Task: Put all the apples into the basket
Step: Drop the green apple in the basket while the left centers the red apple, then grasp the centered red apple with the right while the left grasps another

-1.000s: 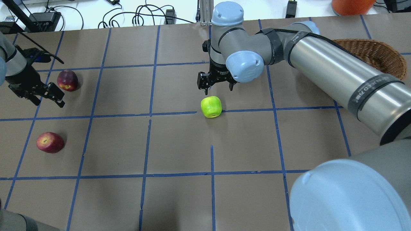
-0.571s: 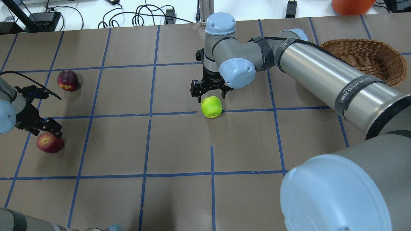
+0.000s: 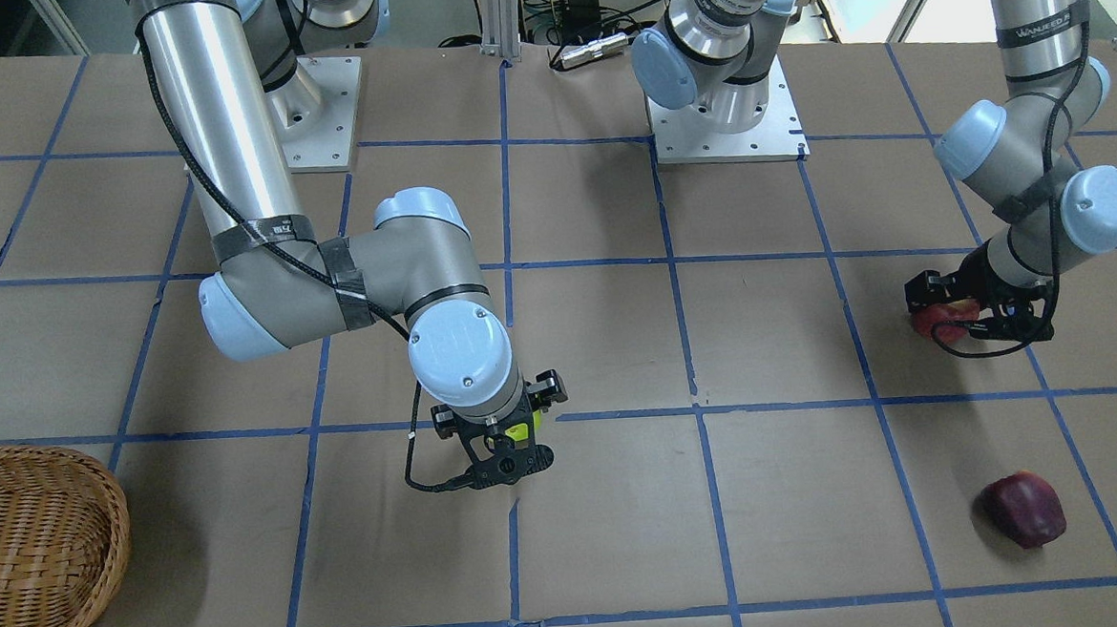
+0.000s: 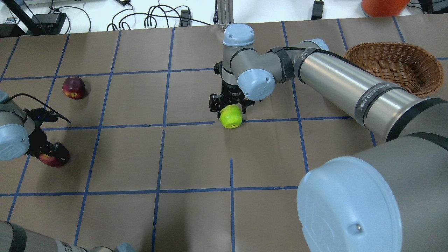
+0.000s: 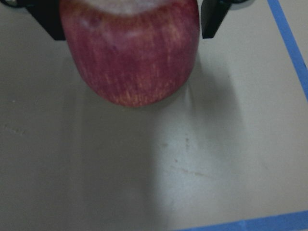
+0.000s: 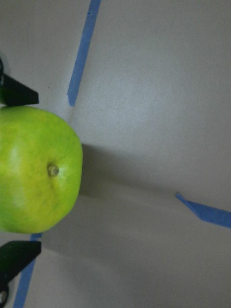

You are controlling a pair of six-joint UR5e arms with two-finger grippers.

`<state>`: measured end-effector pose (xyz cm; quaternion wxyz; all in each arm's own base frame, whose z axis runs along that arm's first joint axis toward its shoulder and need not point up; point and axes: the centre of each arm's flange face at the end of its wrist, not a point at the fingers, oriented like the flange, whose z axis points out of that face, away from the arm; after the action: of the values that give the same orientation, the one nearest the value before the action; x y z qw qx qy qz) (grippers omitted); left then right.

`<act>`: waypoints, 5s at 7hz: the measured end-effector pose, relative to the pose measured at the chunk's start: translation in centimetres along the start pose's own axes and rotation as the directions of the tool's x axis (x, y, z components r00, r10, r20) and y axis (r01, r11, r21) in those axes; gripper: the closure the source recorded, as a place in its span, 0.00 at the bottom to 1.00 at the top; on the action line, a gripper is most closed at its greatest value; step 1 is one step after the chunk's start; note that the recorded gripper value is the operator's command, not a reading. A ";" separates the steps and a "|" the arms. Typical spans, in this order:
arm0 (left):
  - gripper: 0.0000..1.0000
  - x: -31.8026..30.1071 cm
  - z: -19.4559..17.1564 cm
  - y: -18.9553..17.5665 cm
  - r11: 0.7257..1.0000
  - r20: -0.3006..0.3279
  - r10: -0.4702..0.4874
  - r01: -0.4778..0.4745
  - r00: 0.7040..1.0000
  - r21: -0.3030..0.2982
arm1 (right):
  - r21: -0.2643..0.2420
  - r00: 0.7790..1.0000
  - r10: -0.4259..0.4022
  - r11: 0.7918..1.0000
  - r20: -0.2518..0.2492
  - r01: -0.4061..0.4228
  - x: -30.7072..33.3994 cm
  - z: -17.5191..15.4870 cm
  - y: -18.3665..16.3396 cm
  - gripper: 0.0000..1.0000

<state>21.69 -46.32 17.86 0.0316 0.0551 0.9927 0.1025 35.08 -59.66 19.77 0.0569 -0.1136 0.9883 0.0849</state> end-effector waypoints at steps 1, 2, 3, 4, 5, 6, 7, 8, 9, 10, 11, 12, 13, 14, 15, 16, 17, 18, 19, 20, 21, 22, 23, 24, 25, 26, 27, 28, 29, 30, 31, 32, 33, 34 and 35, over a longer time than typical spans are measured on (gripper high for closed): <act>0.63 0.1 -0.8 -0.4 1.000 -0.004 -0.011 0.011 1.000 0.013 | 0.022 1.000 -0.001 1.000 -0.003 0.001 0.1 -0.1 -0.3 1.00; 0.63 0.0 -2.3 -1.4 0.999 -0.030 -0.035 0.036 0.999 0.027 | 0.050 1.000 0.005 0.999 -0.005 -0.005 0.5 -0.7 -0.6 1.00; 0.63 0.5 -5.0 -3.2 0.998 -0.059 -0.062 0.064 0.996 0.027 | 0.074 1.000 0.018 0.997 -0.006 -0.018 1.4 -2.2 -0.7 1.00; 0.63 2.8 -8.4 -5.7 0.996 -0.071 -0.088 0.090 0.994 0.022 | 0.103 0.999 0.053 0.993 -0.014 -0.051 3.9 -5.2 -0.8 1.00; 0.63 7.3 -11.4 -8.3 0.992 -0.079 -0.124 0.126 0.989 0.016 | 0.129 0.993 0.119 0.985 -0.022 -0.115 9.3 -9.3 -0.9 1.00; 0.63 13.2 -13.1 -10.5 0.982 -0.092 -0.184 0.186 0.979 0.016 | 0.142 0.980 0.195 0.971 -0.021 -0.191 17.2 -14.0 -0.5 1.00; 0.63 19.8 -14.1 -12.0 0.963 -0.115 -0.263 0.267 0.958 0.022 | 0.155 0.969 0.243 0.960 -0.047 -0.233 25.2 -18.0 0.5 1.00; 0.63 26.7 -14.7 -13.0 0.936 -0.142 -0.342 0.350 0.929 0.036 | 0.164 0.960 0.258 0.957 -0.110 -0.238 32.1 -20.5 1.7 1.00; 0.63 33.9 -14.8 -13.5 0.905 -0.170 -0.408 0.421 0.897 0.053 | 0.174 0.950 0.260 0.957 -0.174 -0.230 38.2 -21.3 2.6 1.00; 0.63 40.6 -14.1 -13.5 0.880 -0.196 -0.450 0.470 0.871 0.066 | 0.188 0.941 0.250 0.960 -0.227 -0.209 43.9 -20.6 2.9 1.00; 0.63 46.7 -12.6 -13.2 0.868 -0.224 -0.466 0.491 0.856 0.071 | 0.190 0.937 0.204 0.970 -0.283 -0.154 48.8 -18.7 2.7 1.00; 0.41 51.1 -11.0 -12.9 0.863 -0.244 -0.471 0.500 0.848 0.071 | 0.192 0.931 0.166 0.976 -0.324 -0.107 53.5 -16.3 2.5 1.00; 0.00 53.6 -9.2 -12.9 0.865 -0.249 -0.469 0.498 0.847 0.067 | 0.185 0.929 0.143 0.979 -0.340 -0.083 57.2 -14.2 2.9 0.99; 0.00 54.8 -8.0 -12.9 0.870 -0.244 -0.461 0.489 0.853 0.065 | 0.174 0.930 0.129 0.982 -0.345 -0.071 59.8 -12.6 3.4 0.33; 0.00 55.2 -7.9 -13.0 0.872 -0.245 -0.456 0.484 0.856 0.070 | 0.167 0.930 0.122 0.984 -0.347 -0.067 61.1 -11.6 3.8 0.00; 0.00 55.0 -9.4 -13.2 0.870 -0.261 -0.450 0.485 0.854 0.087 | 0.163 0.930 0.114 0.985 -0.350 -0.059 61.7 -11.3 3.9 0.00; 0.00 54.4 -11.9 -13.7 0.865 -0.277 -0.448 0.490 0.850 0.105 | 0.163 0.929 0.106 0.985 -0.353 -0.051 61.7 -11.9 4.0 0.00; 0.00 52.9 -15.2 -14.7 0.868 -0.275 -0.441 0.484 0.854 0.111 | 0.163 0.932 0.098 0.986 -0.350 -0.043 60.8 -13.3 4.2 0.00; 0.00 49.6 -18.7 -16.0 0.887 -0.252 -0.413 0.449 0.875 0.105 | 0.166 0.939 0.077 0.986 -0.336 -0.021 58.1 -15.9 4.2 0.00; 0.00 44.5 -21.6 -17.4 0.910 -0.222 -0.370 0.400 0.902 0.109 | 0.170 0.949 0.045 0.985 -0.313 0.009 53.2 -18.6 3.6 0.00; 0.00 38.1 -23.2 -18.9 0.925 -0.183 -0.331 0.356 0.926 0.131 | 0.165 0.959 0.034 0.986 -0.280 0.014 46.6 -20.3 2.5 0.00; 0.00 31.7 -23.8 -19.9 0.937 -0.149 -0.294 0.316 0.944 0.151 | 0.158 0.973 0.040 0.987 -0.226 -0.004 39.6 -20.5 1.2 0.00; 0.00 25.2 -23.5 -20.7 0.950 -0.110 -0.249 0.265 0.962 0.166 | 0.142 0.988 0.071 0.988 -0.135 -0.051 32.3 -19.4 0.0 0.00; 0.00 18.6 -22.5 -20.9 0.963 -0.064 -0.208 0.216 0.976 0.162 | 0.114 0.990 0.135 0.985 -0.045 -0.129 25.9 -18.0 -0.5 0.00; 0.00 12.7 -20.8 -20.9 0.974 -0.030 -0.168 0.171 0.985 0.152 | 0.082 0.982 0.190 0.978 0.011 -0.191 20.3 -16.4 -0.7 0.00; 0.00 7.9 -19.0 -21.1 0.975 -0.012 -0.157 0.157 0.987 0.158 | 0.057 0.974 0.223 0.973 0.028 -0.225 15.4 -14.7 -0.7 0.00; 0.00 4.1 -17.1 -21.3 0.970 -0.005 -0.174 0.173 0.985 0.170 | 0.035 0.968 0.248 0.968 0.033 -0.249 11.5 -13.2 -0.4 0.00; 0.00 1.4 -15.2 -21.5 0.965 -0.005 -0.198 0.195 0.980 0.176 | 0.006 0.963 0.268 0.963 0.034 -0.268 8.3 -11.3 0.2 0.00; 0.00 -0.1 -13.3 -21.8 0.962 -0.006 -0.212 0.209 0.977 0.177 | -0.015 0.955 0.294 0.956 0.030 -0.293 5.8 -9.3 0.6 0.00; 0.01 -0.7 -11.6 -22.3 0.962 -0.006 -0.213 0.211 0.977 0.176 | -0.024 0.950 0.311 0.950 0.034 -0.311 3.7 -7.5 0.8 0.00; 0.04 -1.0 -10.0 -22.9 0.963 -0.005 -0.206 0.204 0.979 0.177 | -0.035 0.946 0.320 0.947 0.044 -0.319 2.0 -5.8 0.7 0.00; 0.04 -1.3 -8.7 -23.6 0.965 -0.002 -0.193 0.190 0.981 0.180 | -0.042 0.944 0.326 0.945 0.047 -0.324 0.9 -4.0 0.3 0.00; 0.10 -1.5 -7.6 -24.2 0.968 0.002 -0.177 0.173 0.984 0.183 | -0.058 0.943 0.330 0.943 0.041 -0.327 0.3 -2.1 0.0 0.00; 0.27 -1.6 -6.8 -24.6 0.970 0.004 -0.164 0.160 0.987 0.182 | -0.075 0.942 0.333 0.941 0.034 -0.330 0.1 -0.6 -0.3 0.35; 0.44 -1.6 -6.3 -24.6 0.972 0.003 -0.156 0.152 0.988 0.176 | -0.087 0.941 0.336 0.939 0.027 -0.333 0.1 0.4 -0.5 0.99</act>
<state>20.25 -71.74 19.04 0.0430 -0.0185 0.9988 0.0114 35.12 -60.04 19.25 0.0573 0.0555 0.9875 0.1356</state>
